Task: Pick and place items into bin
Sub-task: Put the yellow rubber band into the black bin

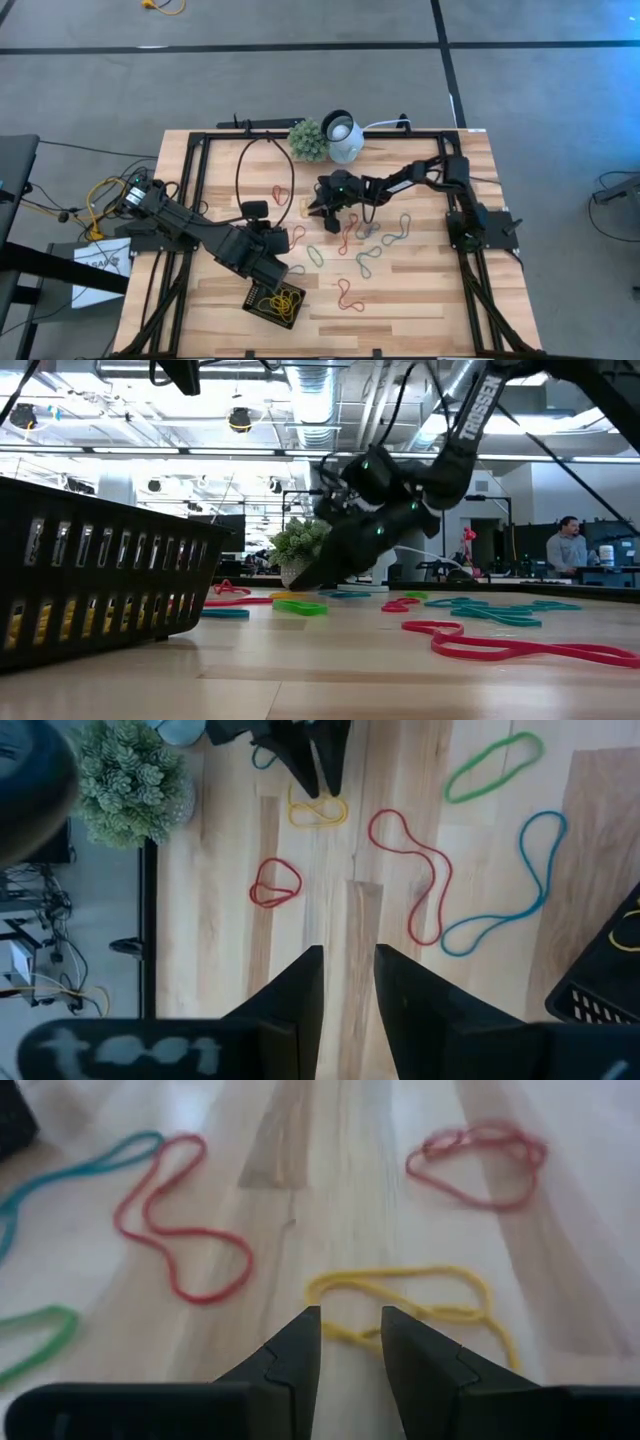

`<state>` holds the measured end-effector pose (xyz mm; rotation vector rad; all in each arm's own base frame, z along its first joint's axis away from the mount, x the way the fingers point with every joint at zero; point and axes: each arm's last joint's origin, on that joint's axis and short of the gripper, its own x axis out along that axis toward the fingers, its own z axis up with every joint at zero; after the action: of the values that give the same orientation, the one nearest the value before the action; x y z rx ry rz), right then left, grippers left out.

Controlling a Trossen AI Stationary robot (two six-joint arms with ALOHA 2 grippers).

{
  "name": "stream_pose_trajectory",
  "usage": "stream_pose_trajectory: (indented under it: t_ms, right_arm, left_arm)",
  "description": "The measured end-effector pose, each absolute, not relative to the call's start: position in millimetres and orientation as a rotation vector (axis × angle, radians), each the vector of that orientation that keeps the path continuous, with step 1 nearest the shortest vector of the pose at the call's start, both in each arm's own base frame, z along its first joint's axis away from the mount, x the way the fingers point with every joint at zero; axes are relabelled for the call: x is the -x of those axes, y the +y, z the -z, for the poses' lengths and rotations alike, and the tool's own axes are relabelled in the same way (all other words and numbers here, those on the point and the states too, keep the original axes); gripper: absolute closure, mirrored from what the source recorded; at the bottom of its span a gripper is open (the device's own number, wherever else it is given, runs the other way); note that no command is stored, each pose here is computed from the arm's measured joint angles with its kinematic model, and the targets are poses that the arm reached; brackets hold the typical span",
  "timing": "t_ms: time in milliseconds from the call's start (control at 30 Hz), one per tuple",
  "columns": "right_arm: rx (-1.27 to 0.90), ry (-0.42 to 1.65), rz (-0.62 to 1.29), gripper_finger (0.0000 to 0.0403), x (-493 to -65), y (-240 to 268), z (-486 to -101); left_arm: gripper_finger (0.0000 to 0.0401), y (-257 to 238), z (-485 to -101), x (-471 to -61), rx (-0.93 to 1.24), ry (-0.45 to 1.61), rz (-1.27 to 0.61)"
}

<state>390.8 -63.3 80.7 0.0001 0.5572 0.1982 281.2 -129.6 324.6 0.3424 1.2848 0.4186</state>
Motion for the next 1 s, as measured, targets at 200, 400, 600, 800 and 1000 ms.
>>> stream_pose_trajectory:
  t_ms: [200,400,600,800,1000]
  right_arm:
    - [-0.028,0.564,-0.176,0.03,-394,-74,-71]
    - [-0.009,0.569,-0.165,0.0309,-393,-80,-74]
    - [0.063,0.582,-0.191,0.0363,-391,-75,-72]
    - [0.02,0.581,-0.2,0.0396,-390,-71,-77]
    - [-0.054,0.498,-0.276,0.0402,-390,-66,-103]
  left_arm:
    - [0.0319,-130,-324,-281,-0.34,1.288,-0.418]
    - [0.0319,-130,-324,-281,-0.338,1.288,-0.418]
    - [0.0319,-130,-324,-281,-0.338,1.288,-0.418]
    - [0.0319,-130,-324,-281,-0.296,1.278,-0.444]
    - [0.0319,-137,-324,-278,-0.269,1.288,-0.423]
